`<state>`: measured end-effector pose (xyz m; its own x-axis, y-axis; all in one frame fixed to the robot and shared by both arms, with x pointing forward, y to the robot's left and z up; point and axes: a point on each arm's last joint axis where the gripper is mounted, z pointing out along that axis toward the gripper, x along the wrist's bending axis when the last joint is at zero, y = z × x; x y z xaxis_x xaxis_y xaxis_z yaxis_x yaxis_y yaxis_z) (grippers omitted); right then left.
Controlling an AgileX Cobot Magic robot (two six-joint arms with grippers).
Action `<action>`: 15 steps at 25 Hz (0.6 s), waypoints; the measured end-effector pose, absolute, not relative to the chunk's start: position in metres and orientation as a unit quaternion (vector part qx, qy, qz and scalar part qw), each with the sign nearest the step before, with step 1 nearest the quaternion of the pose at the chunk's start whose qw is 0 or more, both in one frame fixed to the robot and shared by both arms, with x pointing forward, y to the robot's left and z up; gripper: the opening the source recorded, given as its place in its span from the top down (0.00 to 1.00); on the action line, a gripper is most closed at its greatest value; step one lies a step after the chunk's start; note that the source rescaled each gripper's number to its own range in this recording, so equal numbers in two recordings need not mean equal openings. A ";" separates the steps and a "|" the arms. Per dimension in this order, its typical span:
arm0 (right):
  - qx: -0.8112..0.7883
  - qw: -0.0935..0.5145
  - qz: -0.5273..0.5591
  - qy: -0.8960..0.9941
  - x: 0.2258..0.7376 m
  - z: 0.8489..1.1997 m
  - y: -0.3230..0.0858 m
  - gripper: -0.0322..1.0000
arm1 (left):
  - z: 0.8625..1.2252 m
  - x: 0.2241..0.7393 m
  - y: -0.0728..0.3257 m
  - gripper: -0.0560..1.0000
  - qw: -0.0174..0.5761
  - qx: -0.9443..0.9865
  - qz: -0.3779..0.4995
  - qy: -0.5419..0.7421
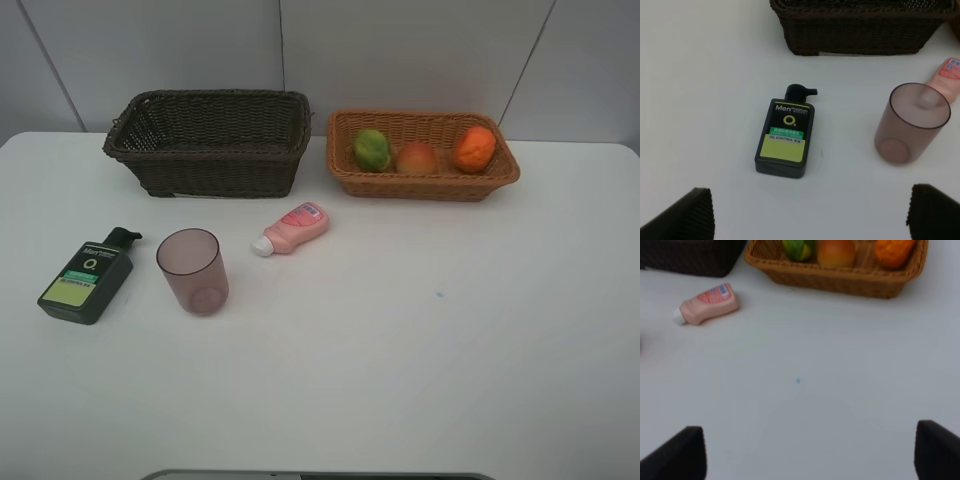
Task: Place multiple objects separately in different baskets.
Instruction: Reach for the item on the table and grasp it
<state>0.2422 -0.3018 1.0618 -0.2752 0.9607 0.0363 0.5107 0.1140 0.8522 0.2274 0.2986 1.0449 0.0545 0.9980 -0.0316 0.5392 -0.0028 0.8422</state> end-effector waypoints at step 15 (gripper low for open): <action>0.607 0.366 0.389 0.589 0.231 1.059 -0.303 0.22 | 1.045 0.227 0.299 0.01 0.358 0.632 0.320 0.608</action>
<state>0.2305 -0.3034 1.0590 0.0037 0.9992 0.0407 0.4299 -0.0383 0.9021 0.2274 0.2986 1.0449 0.0545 0.9980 -0.0316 0.5392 -0.0028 0.8422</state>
